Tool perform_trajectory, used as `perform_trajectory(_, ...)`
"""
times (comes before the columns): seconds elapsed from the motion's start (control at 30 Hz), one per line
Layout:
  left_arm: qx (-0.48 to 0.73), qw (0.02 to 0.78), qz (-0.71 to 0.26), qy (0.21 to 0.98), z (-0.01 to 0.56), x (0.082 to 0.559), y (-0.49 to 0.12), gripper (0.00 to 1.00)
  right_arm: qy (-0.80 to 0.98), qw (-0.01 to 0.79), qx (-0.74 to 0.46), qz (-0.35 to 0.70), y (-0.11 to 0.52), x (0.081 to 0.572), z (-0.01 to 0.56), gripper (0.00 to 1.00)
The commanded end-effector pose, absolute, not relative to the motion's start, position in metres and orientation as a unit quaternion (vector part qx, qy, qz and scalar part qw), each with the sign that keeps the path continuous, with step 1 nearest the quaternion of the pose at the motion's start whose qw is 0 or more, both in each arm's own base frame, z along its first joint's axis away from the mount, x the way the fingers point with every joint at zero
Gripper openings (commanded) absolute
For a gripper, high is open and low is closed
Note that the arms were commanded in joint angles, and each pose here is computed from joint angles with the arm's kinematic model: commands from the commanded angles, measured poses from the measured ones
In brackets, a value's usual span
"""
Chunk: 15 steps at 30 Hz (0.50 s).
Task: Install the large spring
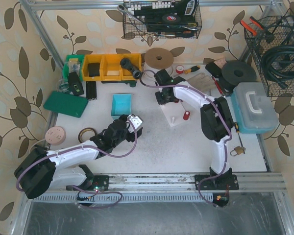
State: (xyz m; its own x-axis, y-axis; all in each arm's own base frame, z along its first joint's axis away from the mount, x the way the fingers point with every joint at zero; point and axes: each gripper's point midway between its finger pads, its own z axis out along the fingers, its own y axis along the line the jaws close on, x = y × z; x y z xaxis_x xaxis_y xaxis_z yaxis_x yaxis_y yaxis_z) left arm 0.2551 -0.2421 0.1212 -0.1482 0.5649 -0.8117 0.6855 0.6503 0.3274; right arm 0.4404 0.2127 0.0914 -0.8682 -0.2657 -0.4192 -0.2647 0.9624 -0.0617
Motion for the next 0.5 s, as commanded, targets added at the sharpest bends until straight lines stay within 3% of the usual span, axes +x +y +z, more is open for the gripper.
perform_trajectory(0.0,0.410,0.528,-0.067,0.741,0.145,0.262,-0.249,0.85,0.966,0.219,-0.141,-0.003,0.216,0.451,0.087,0.04)
perform_trajectory(0.1,0.408,0.529,-0.063,0.741,0.145,0.263,-0.248,0.85,0.966,0.216,-0.140,-0.006,0.216,0.452,0.085,0.13)
perform_trajectory(0.27,0.407,0.527,-0.059,0.744,0.142,0.264,-0.247,0.85,0.965,0.223,-0.137,-0.005,0.216,0.454,0.100,0.37)
perform_trajectory(0.47,0.386,0.529,-0.048,0.754,0.146,0.268,-0.240,0.86,0.960,0.246,-0.131,-0.002,0.207,0.444,0.140,0.52)
